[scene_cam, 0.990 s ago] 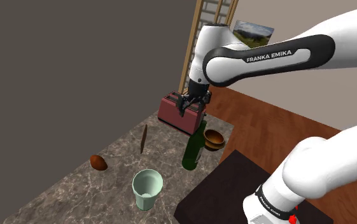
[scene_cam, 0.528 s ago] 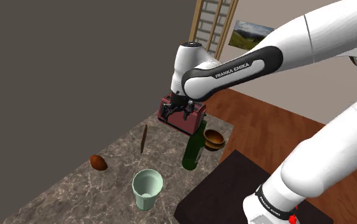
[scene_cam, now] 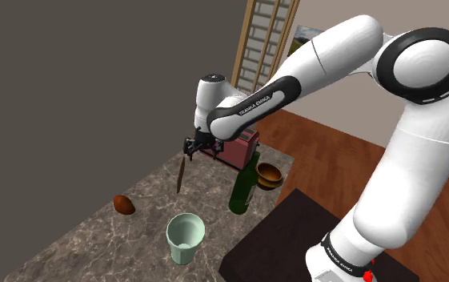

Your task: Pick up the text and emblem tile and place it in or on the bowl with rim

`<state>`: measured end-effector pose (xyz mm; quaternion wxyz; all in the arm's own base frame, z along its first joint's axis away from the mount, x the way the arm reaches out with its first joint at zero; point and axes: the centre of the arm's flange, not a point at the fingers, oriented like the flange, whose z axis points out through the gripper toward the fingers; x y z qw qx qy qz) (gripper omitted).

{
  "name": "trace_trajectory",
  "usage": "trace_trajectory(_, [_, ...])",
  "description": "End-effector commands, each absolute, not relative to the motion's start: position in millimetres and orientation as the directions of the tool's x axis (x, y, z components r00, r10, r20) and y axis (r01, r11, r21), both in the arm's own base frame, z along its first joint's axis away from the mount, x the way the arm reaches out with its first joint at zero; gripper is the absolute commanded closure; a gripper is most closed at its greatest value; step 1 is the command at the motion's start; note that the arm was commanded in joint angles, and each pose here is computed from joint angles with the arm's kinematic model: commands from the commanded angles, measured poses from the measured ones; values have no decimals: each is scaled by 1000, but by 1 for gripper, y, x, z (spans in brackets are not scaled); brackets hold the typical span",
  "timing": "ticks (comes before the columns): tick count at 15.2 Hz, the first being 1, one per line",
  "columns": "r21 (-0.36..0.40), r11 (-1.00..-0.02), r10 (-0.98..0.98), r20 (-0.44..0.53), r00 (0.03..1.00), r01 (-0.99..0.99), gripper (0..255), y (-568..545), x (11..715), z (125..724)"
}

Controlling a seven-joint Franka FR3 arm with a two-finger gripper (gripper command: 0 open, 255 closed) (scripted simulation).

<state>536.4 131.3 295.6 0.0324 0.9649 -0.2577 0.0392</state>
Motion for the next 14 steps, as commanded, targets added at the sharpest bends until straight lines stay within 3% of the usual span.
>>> trace_trajectory(1, [41, -845, -528, 97, 844, -533, 0, 134, 555, 274])
trace_trajectory(14, [31, -706, -700, 120, 704, -707, 0, 135, 667, 158])
